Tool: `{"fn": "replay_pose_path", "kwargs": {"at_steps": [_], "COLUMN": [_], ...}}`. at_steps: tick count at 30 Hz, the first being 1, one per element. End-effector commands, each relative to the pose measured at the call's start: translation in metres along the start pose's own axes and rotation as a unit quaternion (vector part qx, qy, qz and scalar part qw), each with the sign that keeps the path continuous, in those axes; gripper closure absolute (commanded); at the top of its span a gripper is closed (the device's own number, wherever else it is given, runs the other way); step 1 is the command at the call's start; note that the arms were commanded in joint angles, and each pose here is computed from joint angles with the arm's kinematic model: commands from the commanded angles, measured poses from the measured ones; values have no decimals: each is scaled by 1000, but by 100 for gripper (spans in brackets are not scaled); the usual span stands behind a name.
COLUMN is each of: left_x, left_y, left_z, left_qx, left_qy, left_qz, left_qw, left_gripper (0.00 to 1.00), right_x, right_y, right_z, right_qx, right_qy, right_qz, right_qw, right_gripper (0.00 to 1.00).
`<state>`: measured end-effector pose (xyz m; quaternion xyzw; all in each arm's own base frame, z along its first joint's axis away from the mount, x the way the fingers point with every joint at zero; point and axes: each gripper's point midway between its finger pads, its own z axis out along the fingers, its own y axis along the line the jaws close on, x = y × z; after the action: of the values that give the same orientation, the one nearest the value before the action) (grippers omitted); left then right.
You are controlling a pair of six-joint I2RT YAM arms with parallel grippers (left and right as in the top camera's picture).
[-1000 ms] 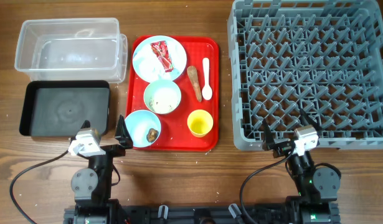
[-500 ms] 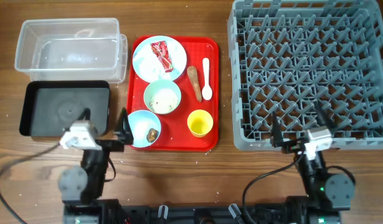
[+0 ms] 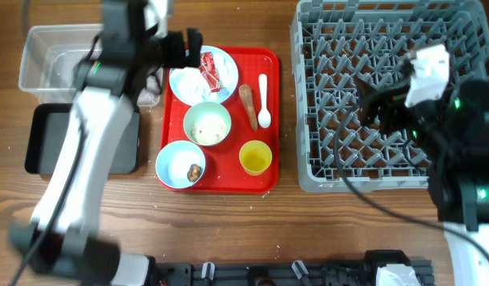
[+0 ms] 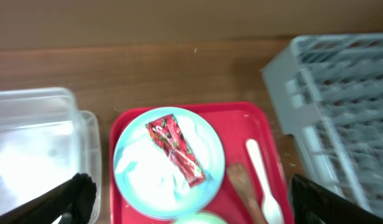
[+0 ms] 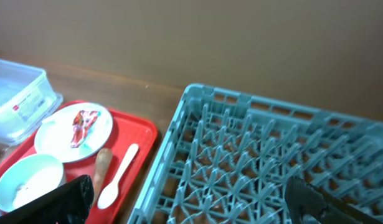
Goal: Sort waste into correct bins and load items into the dishwasher rack
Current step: 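Reach left gripper to white plate and grasp red wrapper and tissue, then carry wrapper and tissue with left gripper into clear plastic bin, release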
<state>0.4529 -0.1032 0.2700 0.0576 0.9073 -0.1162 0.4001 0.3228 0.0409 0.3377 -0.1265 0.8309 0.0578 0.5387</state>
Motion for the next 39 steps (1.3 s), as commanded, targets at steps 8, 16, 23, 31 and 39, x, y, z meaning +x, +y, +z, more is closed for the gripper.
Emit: {"fn": "replay_pose_path", "kwargs": {"at_steps": [8,16,23,31,39], "left_x": [112,124,164,143,-35], "left_y": [8,32,24,19,70], "left_z": [182,220,242,219,47], "left_qx": [-6,-77,-79,-79,-125], "left_qy": [181,162,205,197,-10], "left_qz": [17,23,37,37,-20], "left_qw": [983,983,975,976,992], "left_gripper": [0,0,11,96,96], "right_x": [83,92,92,91,89], "right_y": [27,29,29,28,28], "right_z": [75,84,84,84,85], "right_qx": [-106,-112,-112,-112,-112], "right_qy": [195,212,212,209,204], "right_qz": [134,141,141,140,139], "right_qw": [966,961,961,961,963], "right_gripper": [0,0,0,0,0]}}
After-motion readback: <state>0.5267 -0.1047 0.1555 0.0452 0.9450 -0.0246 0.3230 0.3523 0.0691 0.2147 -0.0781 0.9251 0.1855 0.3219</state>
